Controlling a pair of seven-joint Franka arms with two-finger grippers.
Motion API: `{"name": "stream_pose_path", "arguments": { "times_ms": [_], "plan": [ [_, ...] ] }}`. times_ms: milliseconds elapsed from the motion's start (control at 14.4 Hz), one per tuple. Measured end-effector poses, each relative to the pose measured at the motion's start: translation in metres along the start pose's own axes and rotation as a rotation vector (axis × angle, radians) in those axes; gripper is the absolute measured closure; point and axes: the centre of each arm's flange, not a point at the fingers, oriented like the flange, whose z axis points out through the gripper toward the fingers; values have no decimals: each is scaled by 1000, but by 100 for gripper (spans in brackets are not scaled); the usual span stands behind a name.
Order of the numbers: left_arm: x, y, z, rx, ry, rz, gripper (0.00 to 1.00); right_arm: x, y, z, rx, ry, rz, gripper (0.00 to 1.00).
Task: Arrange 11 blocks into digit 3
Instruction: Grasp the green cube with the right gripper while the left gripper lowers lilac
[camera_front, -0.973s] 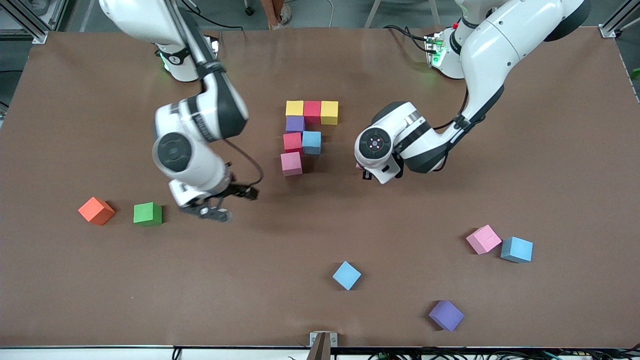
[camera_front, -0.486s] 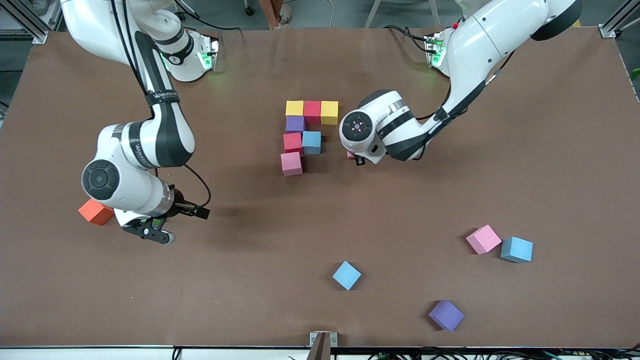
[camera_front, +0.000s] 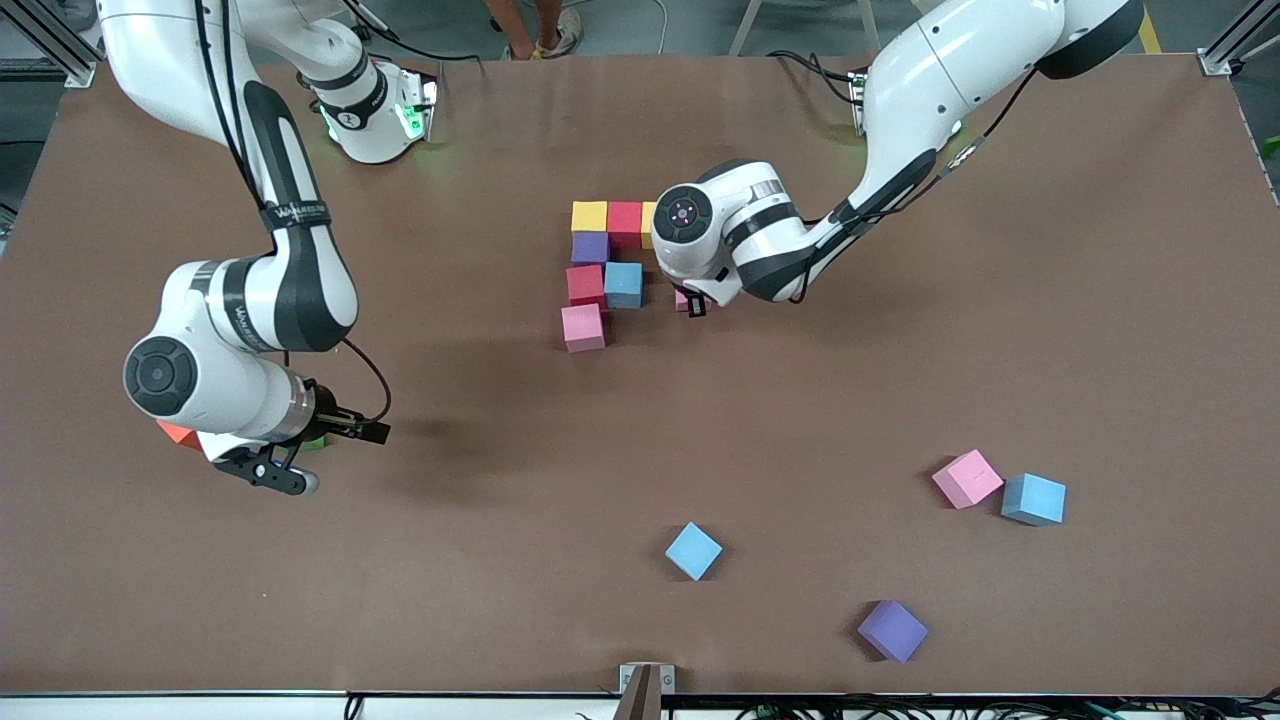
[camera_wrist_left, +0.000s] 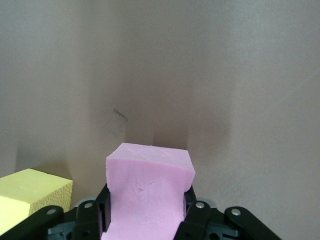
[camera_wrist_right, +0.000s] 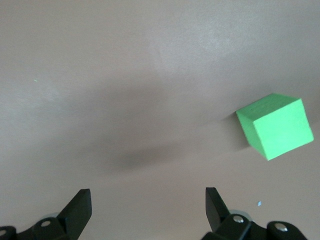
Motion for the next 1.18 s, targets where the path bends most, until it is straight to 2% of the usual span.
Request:
{"name": "stream_pose_path", "arguments": {
  "times_ms": [208, 347, 556, 695, 1181],
  "plan": [
    [-10, -12, 0, -26, -3, 26, 45, 8, 17, 11, -32, -7, -74, 0],
    [-17, -21, 1, -29, -4, 36, 45, 16, 34, 11, -77, 3, -190, 0],
    [-25, -32, 2, -33, -4, 53, 45, 31, 75, 16, -88, -11, -355, 0],
    [-28, -35, 0, -36, -8, 58, 45, 41, 99, 31, -92, -26, -422, 0],
    [-37, -32, 3, -63, 2, 60, 45, 54, 128, 62, -103, -43, -494, 0]
  ]
}}
